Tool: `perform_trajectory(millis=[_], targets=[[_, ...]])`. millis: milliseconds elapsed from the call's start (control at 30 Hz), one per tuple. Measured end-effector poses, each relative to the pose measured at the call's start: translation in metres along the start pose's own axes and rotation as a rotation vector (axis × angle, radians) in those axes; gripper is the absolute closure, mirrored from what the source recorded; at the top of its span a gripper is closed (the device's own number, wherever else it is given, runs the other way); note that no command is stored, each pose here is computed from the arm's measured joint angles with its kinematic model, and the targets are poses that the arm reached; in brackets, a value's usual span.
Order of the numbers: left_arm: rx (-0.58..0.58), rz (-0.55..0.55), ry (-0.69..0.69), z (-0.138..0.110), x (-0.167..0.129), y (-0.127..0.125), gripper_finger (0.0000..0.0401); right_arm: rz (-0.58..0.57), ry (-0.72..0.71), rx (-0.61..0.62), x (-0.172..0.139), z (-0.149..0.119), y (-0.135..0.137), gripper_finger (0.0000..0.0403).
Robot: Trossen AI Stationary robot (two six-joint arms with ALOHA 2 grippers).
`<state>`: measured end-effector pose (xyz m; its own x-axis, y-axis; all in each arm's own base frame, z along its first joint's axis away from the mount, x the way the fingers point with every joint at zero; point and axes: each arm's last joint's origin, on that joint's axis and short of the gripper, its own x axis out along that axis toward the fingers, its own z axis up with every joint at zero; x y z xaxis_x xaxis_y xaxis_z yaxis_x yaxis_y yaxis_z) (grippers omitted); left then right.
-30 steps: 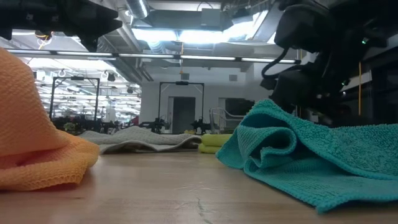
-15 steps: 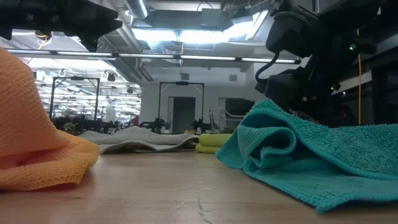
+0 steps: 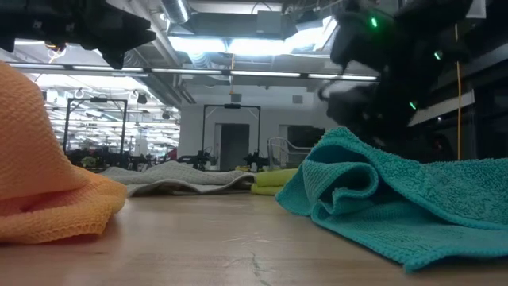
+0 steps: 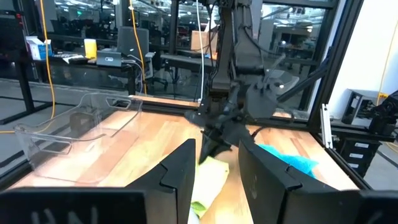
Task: Fold microfiber towels
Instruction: Put the green microfiber towel into the transparent bin
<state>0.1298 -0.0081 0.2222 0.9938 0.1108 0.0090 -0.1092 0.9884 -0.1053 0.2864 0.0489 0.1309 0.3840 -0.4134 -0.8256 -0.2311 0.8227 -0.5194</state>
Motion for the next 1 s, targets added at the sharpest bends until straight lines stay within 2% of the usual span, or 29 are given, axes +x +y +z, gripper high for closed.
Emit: perform_trajectory(millis=[367, 500, 667, 867, 1000], targets=[[-0.01, 0.0, 0.001, 0.0, 0.0, 0.0, 0.0286, -0.251, 0.007, 0.039, -0.068, 0.026, -0.052, 0.04], [-0.021, 0.0, 0.001, 0.0, 0.0, 0.0, 0.0286, -0.368, 0.009, 0.088, -0.099, 0.031, -0.08, 0.0401], [-0.021, 0.0, 0.001, 0.0, 0.0, 0.0, 0.0286, -0.494, 0.034, 0.172, -0.122, 0.03, -0.122, 0.0401], [-0.021, 0.0, 0.001, 0.0, 0.0, 0.0, 0.0286, -0.565, 0.13, 0.233, -0.118, 0.015, -0.175, 0.0402], [-0.021, 0.0, 0.001, 0.0, 0.0, 0.0, 0.0286, -0.527, 0.178, 0.311, -0.101, -0.007, -0.209, 0.0402]])
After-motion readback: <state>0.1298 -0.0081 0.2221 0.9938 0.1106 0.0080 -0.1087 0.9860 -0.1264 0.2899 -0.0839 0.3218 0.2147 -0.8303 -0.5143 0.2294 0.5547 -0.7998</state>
